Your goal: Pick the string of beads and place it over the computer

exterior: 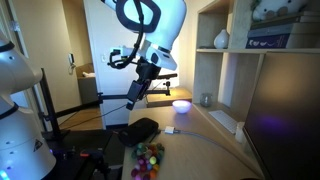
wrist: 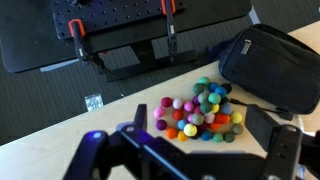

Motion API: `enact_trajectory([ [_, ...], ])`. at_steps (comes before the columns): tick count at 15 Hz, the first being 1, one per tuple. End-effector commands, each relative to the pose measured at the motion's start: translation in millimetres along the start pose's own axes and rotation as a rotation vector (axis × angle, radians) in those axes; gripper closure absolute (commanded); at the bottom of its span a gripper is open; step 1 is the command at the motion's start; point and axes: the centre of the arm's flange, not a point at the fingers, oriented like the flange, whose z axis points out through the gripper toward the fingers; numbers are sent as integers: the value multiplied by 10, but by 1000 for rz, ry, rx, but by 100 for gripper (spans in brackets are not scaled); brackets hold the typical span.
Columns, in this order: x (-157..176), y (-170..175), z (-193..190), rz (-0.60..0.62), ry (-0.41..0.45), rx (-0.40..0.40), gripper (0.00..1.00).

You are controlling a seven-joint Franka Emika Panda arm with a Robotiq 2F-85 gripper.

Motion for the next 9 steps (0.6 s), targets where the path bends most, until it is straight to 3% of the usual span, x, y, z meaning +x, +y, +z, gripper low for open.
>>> enact_trajectory([
  [1, 220, -68, 56, 28, 47, -40, 0],
  [4, 380, -93, 169, -8, 140, -79, 0],
  [9, 394, -45, 205, -26, 122, -70, 0],
])
